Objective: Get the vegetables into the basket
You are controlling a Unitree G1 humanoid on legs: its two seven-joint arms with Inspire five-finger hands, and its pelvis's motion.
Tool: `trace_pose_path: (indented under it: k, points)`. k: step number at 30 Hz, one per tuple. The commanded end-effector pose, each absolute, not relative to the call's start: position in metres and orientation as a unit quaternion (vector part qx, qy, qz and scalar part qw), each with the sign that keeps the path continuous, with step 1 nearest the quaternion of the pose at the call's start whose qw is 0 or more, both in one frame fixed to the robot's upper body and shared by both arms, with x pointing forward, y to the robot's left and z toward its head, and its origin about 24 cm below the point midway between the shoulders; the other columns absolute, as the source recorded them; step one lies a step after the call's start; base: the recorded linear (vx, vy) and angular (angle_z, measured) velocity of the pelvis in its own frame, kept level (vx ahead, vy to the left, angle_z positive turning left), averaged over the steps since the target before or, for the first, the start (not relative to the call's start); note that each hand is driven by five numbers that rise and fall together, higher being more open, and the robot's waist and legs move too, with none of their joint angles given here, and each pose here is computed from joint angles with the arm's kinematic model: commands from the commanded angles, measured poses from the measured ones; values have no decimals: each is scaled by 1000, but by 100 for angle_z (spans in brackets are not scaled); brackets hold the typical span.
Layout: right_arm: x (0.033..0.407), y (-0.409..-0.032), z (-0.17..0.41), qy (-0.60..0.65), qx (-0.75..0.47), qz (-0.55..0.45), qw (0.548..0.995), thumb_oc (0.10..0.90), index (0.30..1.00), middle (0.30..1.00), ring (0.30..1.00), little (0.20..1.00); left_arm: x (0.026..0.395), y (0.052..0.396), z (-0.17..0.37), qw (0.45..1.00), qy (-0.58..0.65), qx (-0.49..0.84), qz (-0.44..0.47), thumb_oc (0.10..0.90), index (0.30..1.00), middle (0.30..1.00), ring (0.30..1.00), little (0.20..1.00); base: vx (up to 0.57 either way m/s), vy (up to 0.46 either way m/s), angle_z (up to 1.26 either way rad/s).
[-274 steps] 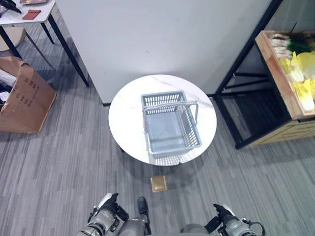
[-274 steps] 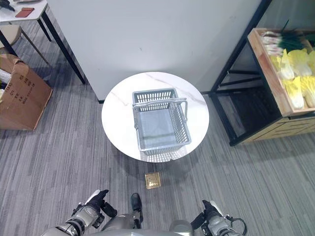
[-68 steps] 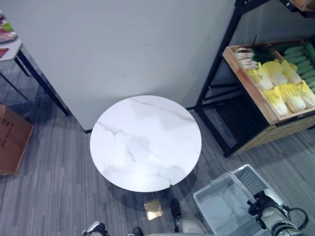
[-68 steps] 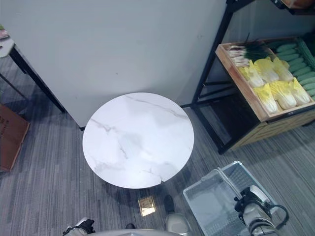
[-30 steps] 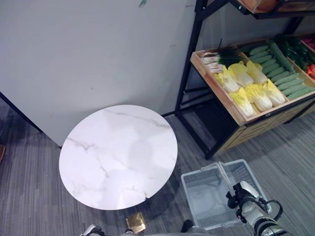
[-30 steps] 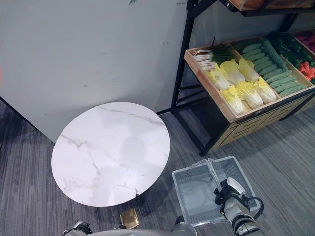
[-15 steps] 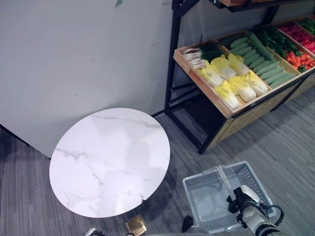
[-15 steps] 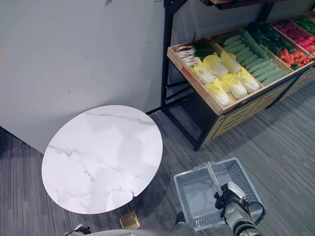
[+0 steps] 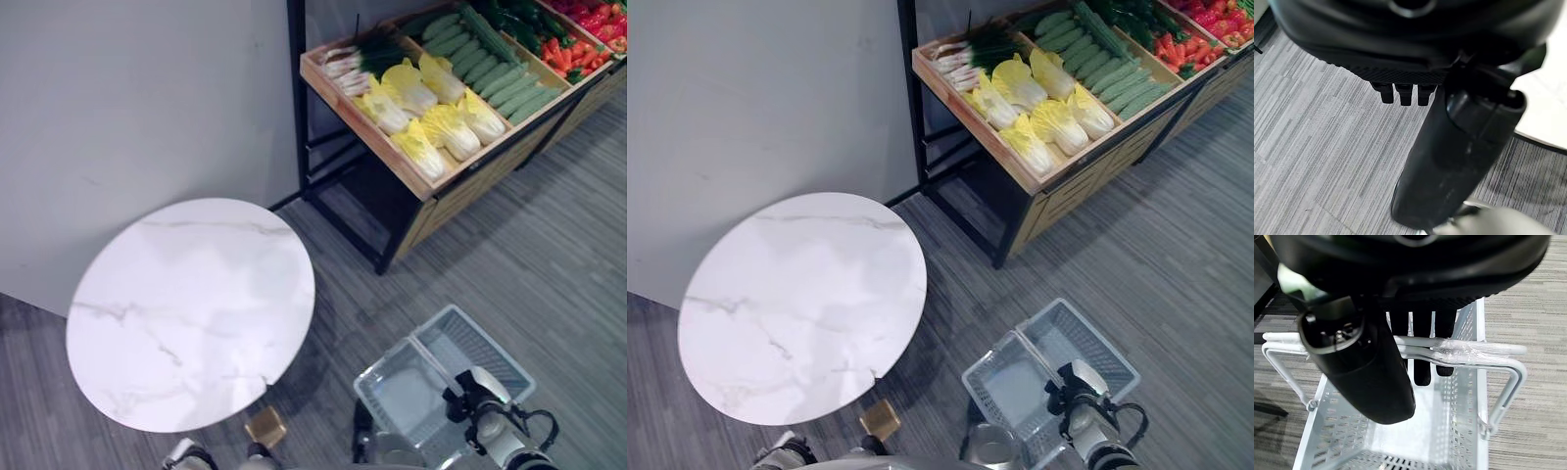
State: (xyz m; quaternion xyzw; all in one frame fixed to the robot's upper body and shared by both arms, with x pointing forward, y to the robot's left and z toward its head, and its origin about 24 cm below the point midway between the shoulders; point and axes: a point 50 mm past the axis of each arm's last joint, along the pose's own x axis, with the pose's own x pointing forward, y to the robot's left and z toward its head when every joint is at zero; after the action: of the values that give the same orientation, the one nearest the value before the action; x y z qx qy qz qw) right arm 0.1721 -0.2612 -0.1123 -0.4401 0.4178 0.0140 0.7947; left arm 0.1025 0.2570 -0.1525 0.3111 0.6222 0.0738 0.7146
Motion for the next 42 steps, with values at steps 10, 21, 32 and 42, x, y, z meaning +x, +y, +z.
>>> trace_pose_path:
  k: [10, 21, 32, 42]
  points:
    - [213, -254, -86, 330, -467, 4, 820, 400, 300, 300, 300, 300, 123, 243, -151, 746, 595, 283, 98, 900, 1000, 1000, 1000, 1000, 48, 160, -54]
    - [219, -244, -90, 335, -471, 26, 816, 400, 300, 300, 300, 300, 123, 243, -151, 750, 590, 284, 96, 900, 1000, 1000, 1000, 1000, 16, 117, -17]
    - [224, -240, -93, 349, -464, 27, 814, 400, 300, 300, 300, 300, 126, 250, -148, 747, 587, 295, 98, 900, 1000, 1000, 1000, 1000, -78, 100, -57]
    - [217, -223, -100, 347, -463, 56, 814, 400, 300, 300, 300, 300, 109, 252, -152, 726, 621, 277, 106, 900, 1000, 1000, 1000, 1000, -118, -84, -66]
